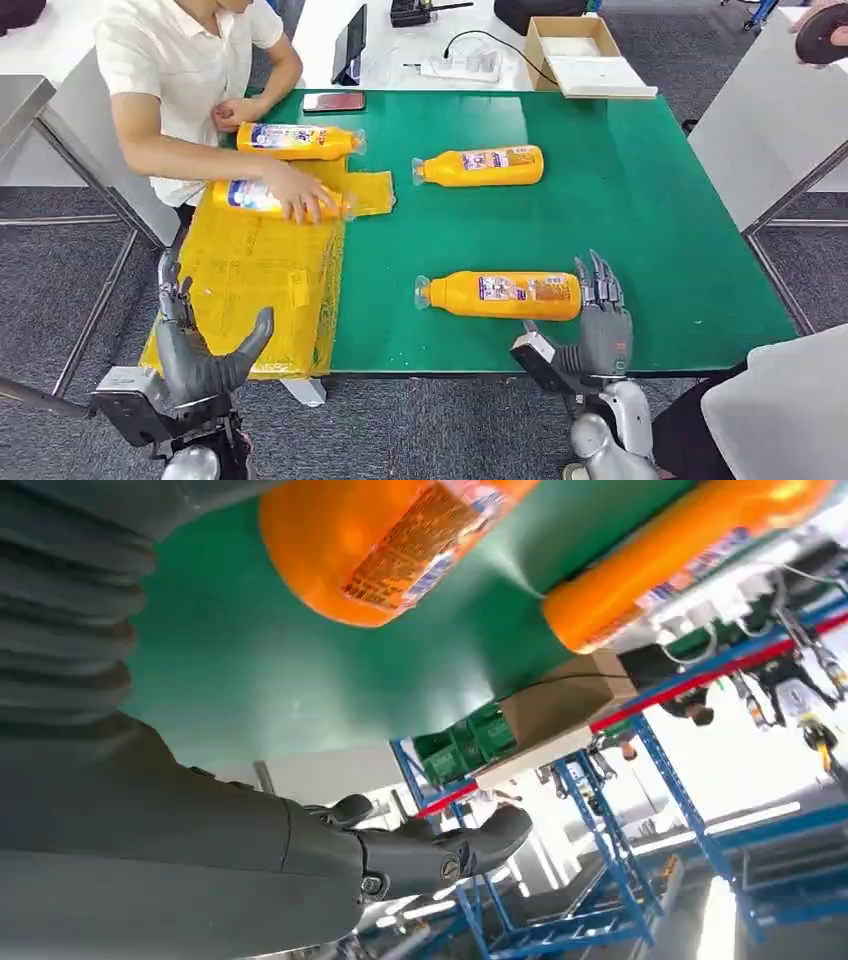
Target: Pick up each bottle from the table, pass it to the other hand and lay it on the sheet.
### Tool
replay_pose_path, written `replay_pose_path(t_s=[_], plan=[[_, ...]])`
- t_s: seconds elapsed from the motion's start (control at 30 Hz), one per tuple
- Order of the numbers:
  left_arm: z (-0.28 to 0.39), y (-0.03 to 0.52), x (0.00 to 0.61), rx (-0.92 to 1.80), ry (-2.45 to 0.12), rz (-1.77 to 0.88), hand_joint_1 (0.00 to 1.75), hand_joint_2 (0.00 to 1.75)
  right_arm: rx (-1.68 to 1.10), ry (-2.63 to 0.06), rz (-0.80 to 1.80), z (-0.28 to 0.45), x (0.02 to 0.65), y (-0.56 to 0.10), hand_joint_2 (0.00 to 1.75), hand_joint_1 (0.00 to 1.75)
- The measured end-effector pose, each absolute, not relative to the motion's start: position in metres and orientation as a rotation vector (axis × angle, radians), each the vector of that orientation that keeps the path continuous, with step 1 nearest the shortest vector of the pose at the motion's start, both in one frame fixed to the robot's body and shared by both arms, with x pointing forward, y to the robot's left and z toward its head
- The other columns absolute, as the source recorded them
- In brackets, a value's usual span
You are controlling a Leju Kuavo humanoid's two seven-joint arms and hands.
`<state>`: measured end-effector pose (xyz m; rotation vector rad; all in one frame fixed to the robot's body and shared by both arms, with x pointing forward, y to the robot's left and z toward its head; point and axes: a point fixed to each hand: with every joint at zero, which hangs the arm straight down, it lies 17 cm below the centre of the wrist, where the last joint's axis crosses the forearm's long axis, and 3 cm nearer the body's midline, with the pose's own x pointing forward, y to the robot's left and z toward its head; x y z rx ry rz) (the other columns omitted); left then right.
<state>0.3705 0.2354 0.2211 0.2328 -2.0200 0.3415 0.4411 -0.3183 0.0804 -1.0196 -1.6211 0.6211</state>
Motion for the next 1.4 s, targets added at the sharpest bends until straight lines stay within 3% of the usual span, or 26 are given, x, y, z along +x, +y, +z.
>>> replay_pose_path(t_s=[0.63, 1.4], plan=[[0.235, 0.224, 0.366, 0.339, -2.095, 0.249, 0.00, 1.75, -1.009, -1.541, 0.682, 0.063, 0.463, -0.328, 1.75, 0.00], [0.232, 0.149, 0.387, -0.044, -2.031, 0.125, 0.00, 1.75, -0.800, -1.214, 1.056, -0.009, 0.515, -0.282, 1.75, 0.00]])
